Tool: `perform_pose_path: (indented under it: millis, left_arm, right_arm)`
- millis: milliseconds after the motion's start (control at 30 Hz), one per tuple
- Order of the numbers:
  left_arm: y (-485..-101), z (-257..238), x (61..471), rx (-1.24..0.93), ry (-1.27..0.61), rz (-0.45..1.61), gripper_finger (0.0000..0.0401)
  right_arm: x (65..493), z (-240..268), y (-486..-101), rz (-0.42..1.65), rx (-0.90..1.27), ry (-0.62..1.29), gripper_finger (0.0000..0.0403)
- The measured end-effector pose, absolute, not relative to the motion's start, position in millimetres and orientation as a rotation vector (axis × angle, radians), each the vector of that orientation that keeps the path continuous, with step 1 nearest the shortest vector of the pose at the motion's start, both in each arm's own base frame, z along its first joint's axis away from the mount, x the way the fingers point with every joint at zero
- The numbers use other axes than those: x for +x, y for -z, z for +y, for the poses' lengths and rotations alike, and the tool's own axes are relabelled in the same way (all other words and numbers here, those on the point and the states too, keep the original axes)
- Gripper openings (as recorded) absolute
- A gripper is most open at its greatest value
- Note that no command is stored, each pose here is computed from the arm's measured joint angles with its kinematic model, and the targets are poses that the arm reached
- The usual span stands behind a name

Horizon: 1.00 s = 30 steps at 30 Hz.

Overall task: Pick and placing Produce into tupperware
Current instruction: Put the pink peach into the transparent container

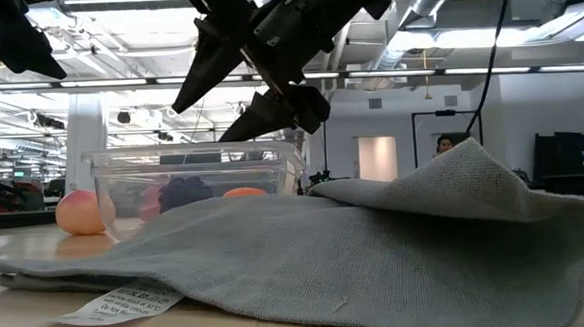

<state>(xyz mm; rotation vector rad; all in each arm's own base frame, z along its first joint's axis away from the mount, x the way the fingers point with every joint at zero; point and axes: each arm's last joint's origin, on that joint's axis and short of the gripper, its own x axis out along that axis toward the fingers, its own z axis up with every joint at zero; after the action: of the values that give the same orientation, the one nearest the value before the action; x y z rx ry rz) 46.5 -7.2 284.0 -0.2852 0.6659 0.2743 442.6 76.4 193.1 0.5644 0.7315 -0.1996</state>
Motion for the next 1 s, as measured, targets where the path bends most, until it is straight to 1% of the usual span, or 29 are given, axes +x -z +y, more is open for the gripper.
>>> perform_pose_path:
  millis: [233,367,767,1000]
  left_arm:
    - [-284,-7,46,-0.285,-0.274,0.666,0.0270]
    - [-284,-7,46,-0.285,-0.275,0.666,0.0270]
    - [-287,-8,49,-0.297,-0.281,0.619,0.0270]
    - [-289,-8,51,-0.302,-0.285,0.592,0.0270]
  right_arm:
    - [438,83,-191,0.750,0.525,0.247,0.0311]
    - [432,87,-199,0.749,0.493,0.285,0.0310]
    - [390,94,-238,0.808,0.343,0.463,0.0310]
    - [359,103,-231,0.797,0.392,0.553,0.0310]
